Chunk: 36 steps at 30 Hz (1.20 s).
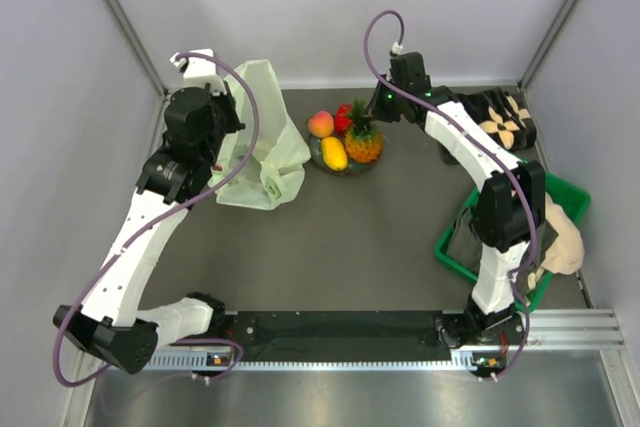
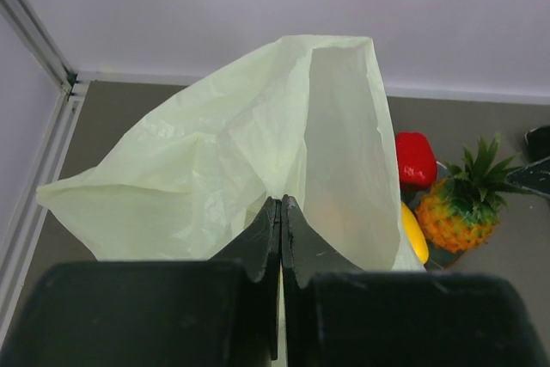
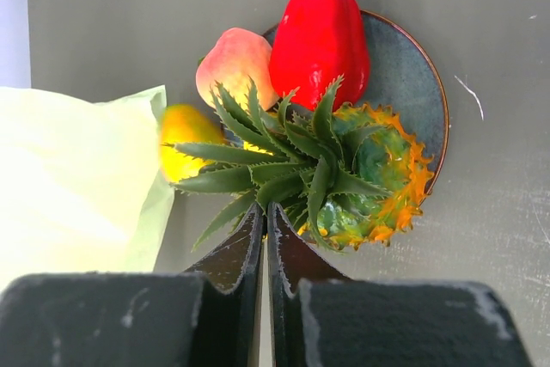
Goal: Place the fruits into the plastic bag
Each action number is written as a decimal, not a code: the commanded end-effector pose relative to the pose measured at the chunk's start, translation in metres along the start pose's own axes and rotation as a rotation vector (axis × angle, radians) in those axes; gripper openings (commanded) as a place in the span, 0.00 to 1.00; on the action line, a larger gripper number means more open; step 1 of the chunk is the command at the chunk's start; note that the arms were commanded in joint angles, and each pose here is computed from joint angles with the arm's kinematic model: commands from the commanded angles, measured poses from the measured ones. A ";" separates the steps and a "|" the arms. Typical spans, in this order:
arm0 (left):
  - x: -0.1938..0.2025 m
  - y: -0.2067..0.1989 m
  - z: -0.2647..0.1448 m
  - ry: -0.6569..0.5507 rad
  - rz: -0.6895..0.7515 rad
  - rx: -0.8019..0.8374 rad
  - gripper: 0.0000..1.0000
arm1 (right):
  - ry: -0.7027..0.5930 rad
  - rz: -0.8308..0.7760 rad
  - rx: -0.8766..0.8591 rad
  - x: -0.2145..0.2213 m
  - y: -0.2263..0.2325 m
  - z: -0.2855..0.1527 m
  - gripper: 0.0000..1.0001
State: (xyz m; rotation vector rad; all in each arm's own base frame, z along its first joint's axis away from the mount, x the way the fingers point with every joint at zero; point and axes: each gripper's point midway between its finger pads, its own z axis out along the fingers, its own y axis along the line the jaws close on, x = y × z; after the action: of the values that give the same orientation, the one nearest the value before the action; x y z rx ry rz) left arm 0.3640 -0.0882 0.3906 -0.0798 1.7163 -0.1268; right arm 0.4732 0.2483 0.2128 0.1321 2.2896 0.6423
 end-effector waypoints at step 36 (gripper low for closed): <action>-0.016 -0.014 -0.013 -0.063 -0.144 0.073 0.00 | -0.379 -0.062 -0.363 -0.086 0.099 -0.173 0.00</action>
State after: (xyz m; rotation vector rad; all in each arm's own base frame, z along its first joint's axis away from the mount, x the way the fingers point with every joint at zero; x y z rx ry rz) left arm 0.3606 -0.0963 0.3733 -0.1185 1.7310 -0.2085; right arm 0.4311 0.2264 0.3349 0.0973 2.0129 0.7365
